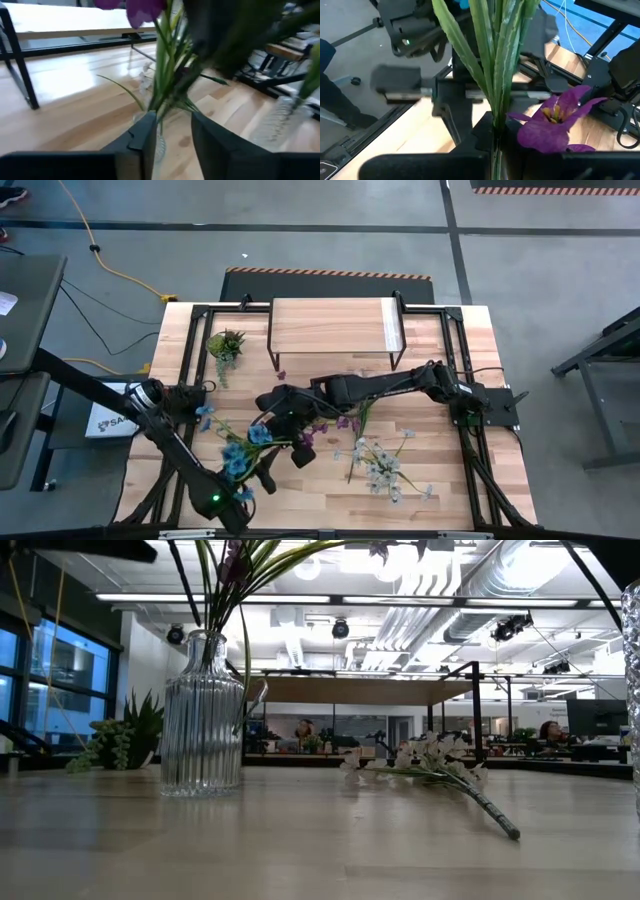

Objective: Pick and place flowers into a vace then onto a shelf
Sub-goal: Put the blue flowers into the left transparent vase

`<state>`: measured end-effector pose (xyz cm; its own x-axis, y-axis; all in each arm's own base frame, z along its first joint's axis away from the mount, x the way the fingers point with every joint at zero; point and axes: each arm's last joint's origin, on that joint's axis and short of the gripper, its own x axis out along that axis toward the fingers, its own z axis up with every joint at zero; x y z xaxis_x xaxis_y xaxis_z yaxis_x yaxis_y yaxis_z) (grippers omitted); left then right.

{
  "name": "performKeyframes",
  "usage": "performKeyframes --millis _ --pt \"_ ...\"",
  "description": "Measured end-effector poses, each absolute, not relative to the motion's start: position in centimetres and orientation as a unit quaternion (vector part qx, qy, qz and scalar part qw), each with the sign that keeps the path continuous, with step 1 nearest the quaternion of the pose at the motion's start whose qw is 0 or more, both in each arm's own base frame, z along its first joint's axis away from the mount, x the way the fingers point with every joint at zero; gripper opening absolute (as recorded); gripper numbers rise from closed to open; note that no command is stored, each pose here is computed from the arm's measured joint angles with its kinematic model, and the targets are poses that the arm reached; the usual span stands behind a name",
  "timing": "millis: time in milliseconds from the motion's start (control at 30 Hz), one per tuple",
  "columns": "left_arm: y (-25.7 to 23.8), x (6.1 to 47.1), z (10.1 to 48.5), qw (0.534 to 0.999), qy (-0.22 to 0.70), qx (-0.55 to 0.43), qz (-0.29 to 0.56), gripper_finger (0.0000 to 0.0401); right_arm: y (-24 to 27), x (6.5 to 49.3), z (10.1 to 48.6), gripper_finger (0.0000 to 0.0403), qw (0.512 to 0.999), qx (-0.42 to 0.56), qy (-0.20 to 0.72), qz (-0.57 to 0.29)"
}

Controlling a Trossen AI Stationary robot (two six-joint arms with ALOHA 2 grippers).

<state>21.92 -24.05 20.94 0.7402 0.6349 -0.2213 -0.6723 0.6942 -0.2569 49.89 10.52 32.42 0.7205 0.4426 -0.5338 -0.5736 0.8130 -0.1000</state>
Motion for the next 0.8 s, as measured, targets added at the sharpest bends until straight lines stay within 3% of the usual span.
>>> performKeyframes --millis 333,800 --pt "-23.4 22.6 20.9 0.915 0.064 -0.15 0.37 0.02 10.6 49.8 32.4 0.0015 0.917 -0.129 0.251 0.281" --pt "-22.7 23.3 20.9 0.911 0.062 -0.146 0.382 0.0167 10.7 49.8 32.4 0.0015 0.916 -0.128 0.25 0.286"
